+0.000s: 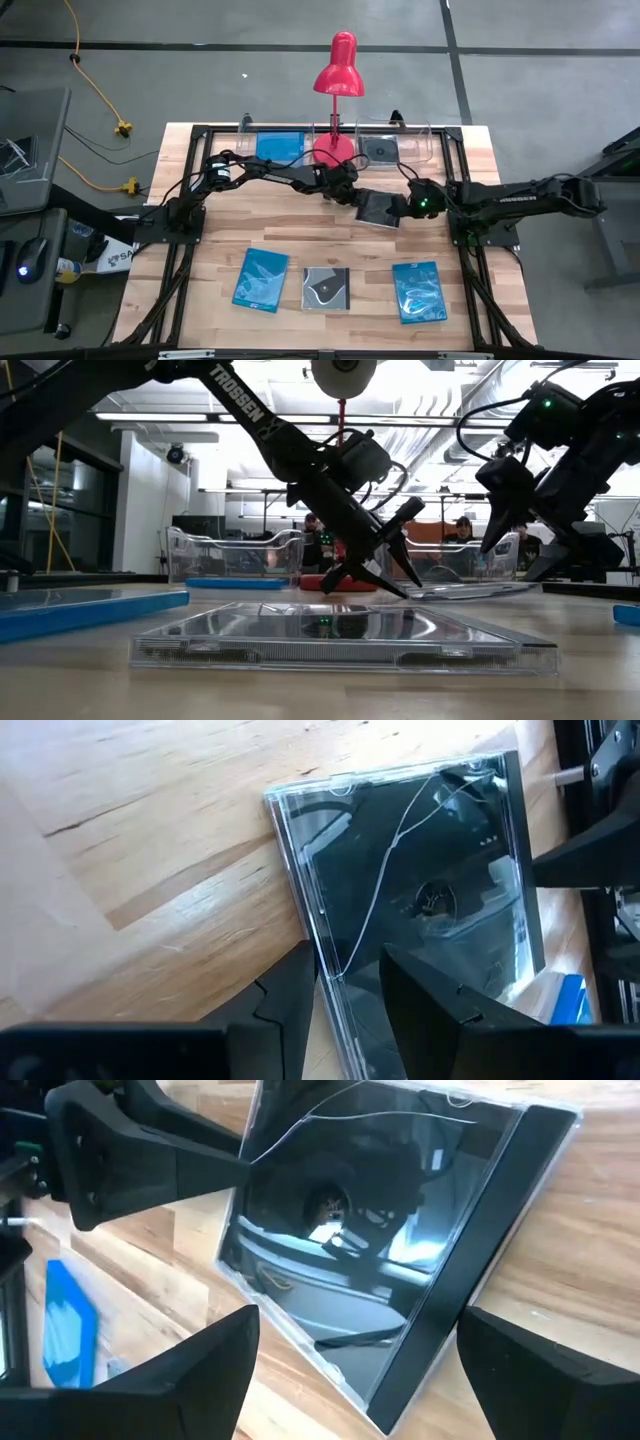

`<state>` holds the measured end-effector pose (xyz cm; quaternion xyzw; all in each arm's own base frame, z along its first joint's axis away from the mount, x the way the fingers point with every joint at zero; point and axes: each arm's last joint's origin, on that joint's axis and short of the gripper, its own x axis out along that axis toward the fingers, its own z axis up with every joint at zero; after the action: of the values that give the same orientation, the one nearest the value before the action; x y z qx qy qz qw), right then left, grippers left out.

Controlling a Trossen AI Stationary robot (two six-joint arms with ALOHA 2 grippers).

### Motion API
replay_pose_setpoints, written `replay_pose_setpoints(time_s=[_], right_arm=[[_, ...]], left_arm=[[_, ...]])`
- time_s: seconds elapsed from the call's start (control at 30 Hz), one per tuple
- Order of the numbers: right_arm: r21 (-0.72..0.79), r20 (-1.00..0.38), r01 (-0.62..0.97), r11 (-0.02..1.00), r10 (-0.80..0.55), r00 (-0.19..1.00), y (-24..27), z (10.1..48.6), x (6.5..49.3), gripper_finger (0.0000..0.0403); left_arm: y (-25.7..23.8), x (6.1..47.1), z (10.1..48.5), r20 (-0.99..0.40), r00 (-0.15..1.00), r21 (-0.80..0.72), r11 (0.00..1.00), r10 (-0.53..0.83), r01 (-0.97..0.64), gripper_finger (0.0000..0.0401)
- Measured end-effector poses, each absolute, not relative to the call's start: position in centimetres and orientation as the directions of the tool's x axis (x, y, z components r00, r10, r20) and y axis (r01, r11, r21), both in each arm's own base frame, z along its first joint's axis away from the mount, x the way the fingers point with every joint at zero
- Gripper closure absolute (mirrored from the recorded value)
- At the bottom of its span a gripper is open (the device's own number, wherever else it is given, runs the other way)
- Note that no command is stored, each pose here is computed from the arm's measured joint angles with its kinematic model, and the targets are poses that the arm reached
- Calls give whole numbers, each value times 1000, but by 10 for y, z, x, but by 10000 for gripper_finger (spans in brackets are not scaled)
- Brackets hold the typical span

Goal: Pick & place jewel cases by type
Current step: Put the right black cd case into the right transparent bin

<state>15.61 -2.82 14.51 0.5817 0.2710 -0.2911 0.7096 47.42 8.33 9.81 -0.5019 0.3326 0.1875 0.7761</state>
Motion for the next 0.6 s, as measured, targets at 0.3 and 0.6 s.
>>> replay_pose_setpoints(time_s=[0.3,0.6], right_arm=[[642,-757,766,30,-133,640,-28,144,153,91],[557,-826,830,-32,-123,550,-22,136,148,91]], left_arm=[[83,475,98,-706,707,-651,433,-43,-624,281],[83,476,97,-704,709,-649,440,-37,-621,281]])
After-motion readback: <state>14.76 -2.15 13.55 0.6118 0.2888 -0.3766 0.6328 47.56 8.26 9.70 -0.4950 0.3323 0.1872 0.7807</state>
